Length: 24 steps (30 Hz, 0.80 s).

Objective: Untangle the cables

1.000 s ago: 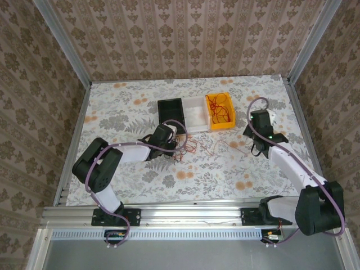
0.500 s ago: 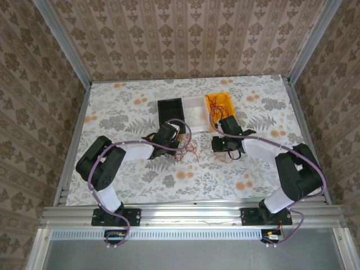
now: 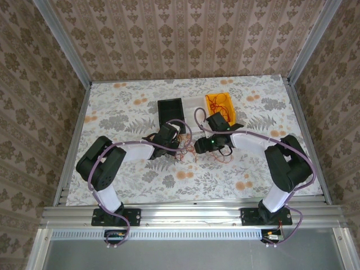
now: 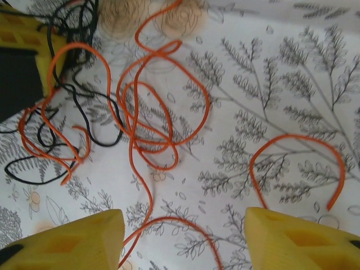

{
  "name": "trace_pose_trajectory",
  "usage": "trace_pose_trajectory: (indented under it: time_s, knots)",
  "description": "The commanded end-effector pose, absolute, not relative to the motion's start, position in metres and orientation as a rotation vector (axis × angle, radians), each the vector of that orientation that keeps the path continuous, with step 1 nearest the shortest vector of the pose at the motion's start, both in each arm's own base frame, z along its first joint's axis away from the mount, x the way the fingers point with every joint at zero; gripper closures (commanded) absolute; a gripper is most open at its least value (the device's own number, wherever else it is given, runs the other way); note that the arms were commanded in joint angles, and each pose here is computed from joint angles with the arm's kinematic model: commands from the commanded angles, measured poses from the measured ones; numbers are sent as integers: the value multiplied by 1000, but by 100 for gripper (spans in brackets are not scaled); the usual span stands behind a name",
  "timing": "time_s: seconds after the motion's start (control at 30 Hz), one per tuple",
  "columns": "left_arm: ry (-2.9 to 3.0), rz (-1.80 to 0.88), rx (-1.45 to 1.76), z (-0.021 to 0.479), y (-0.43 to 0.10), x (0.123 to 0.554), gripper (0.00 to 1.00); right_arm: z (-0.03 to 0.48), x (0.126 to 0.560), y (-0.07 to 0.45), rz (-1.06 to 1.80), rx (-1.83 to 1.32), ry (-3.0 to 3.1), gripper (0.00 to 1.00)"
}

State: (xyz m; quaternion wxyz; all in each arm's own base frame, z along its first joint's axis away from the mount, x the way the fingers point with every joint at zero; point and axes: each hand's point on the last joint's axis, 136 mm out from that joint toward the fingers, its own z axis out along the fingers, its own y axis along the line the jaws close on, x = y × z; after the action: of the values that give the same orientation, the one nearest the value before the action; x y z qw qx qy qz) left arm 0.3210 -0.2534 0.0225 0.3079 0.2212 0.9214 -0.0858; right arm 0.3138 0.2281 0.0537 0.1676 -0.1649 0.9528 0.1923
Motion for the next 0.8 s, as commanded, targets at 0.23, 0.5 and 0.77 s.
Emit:
trace_pose_trajectory:
  time_s: [0.23,0.5,0.77]
  knots:
    - [2508,-214,658,3,-253,306,100,65,318,197,258,-444,2665,31]
    - [2505,-218,668,4,-255,306,100,68,320,190,287,-406,2630,29]
    - [2511,-230,675,3,-256,304,100,45,309,203,542,-385,2740,29]
